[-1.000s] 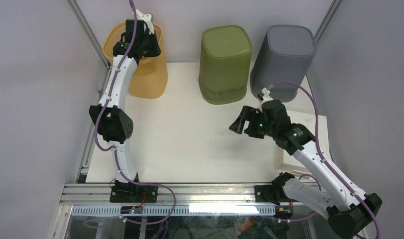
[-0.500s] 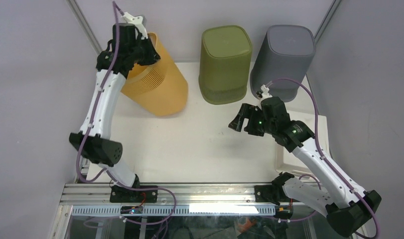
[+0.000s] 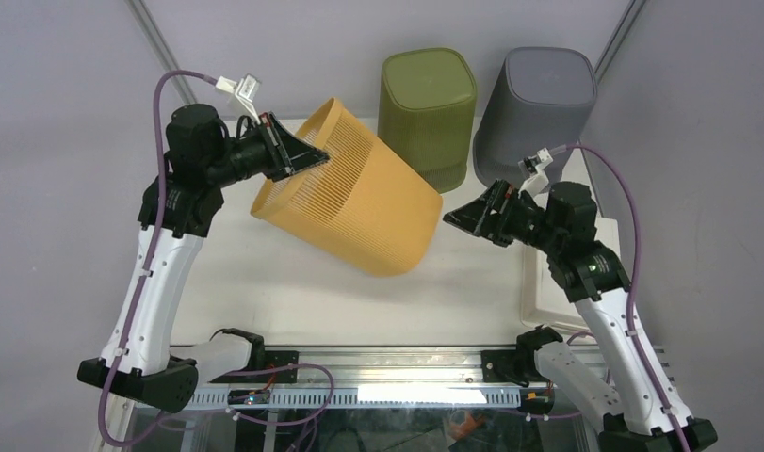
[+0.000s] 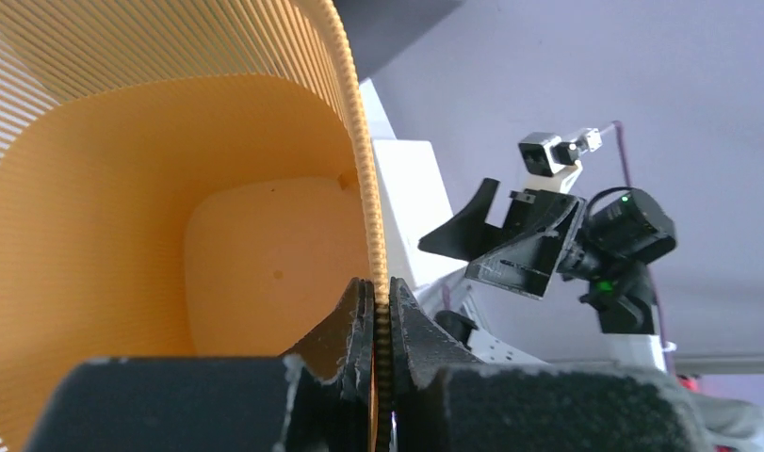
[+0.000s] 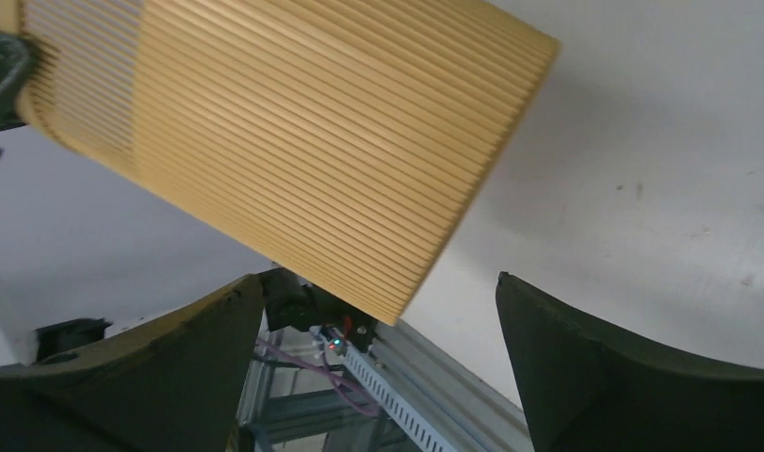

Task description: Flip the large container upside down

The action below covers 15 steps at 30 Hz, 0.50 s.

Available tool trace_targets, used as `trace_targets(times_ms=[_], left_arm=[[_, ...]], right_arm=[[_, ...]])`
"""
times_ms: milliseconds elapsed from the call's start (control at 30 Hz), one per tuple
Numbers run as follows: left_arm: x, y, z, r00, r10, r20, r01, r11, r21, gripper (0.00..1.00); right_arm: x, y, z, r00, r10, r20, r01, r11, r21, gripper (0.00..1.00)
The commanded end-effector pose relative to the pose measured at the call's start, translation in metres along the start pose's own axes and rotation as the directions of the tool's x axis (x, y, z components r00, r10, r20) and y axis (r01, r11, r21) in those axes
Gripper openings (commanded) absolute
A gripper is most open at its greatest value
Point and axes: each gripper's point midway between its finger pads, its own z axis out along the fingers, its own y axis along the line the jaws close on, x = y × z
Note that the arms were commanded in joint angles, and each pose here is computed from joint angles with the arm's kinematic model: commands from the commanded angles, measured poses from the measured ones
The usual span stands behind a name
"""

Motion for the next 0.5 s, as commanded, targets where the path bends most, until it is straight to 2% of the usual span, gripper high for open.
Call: trace_targets(times_ms=[0, 300, 467], left_arm=[[0.000, -0.038, -0.002, 0.998, -0.070, 0.006, 0.066, 0.970, 0.233, 0.00], [0.020, -0.039, 0.004, 0.983, -0.181, -0.011, 0.173, 0.920, 0.350, 0.00], [0.042, -0.013, 0.020, 0.957, -0.288, -0.044, 0.285, 0.893, 0.348, 0.00]], right_arm=[[0.017, 0.036, -0.001, 0.989, 0.124, -0.084, -0.142, 0.956, -0.259, 0.98], [0.055, 0.002, 0.000, 0.967, 0.214, -0.139, -0.237, 0.955, -0.179, 0.98], [0.070, -0.009, 0.001, 0.954, 0.252, -0.163, -0.278, 0.946, -0.166, 0.98]])
